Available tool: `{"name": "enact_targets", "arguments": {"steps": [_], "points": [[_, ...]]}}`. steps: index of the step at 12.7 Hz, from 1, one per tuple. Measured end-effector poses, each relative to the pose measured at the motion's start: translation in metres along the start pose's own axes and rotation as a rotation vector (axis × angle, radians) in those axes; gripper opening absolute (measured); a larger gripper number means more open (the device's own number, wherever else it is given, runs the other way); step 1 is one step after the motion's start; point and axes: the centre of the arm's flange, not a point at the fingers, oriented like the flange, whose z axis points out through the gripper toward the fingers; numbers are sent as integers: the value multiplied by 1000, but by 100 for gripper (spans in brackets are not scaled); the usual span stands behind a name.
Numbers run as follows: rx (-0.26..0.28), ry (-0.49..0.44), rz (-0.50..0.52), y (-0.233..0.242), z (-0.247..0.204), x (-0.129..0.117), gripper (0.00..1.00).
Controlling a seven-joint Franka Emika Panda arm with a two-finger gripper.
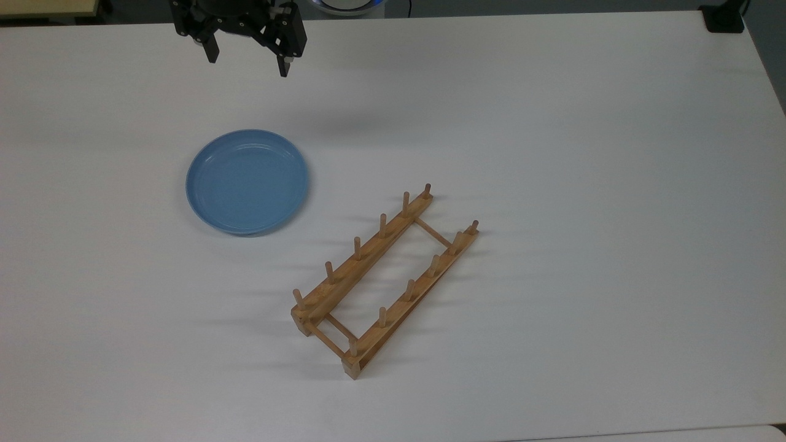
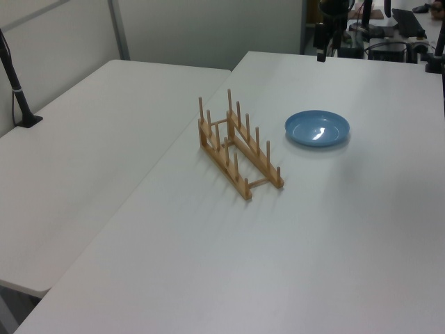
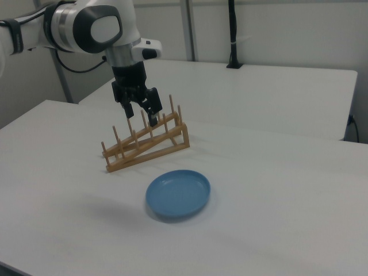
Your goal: Place plate in plate rack
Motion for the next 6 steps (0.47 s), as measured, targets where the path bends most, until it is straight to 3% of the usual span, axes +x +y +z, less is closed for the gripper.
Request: {"name": "enact_targets", "arguments": {"steps": [6], "points": [[-11,2,-20,28,-1,1,100]]}}
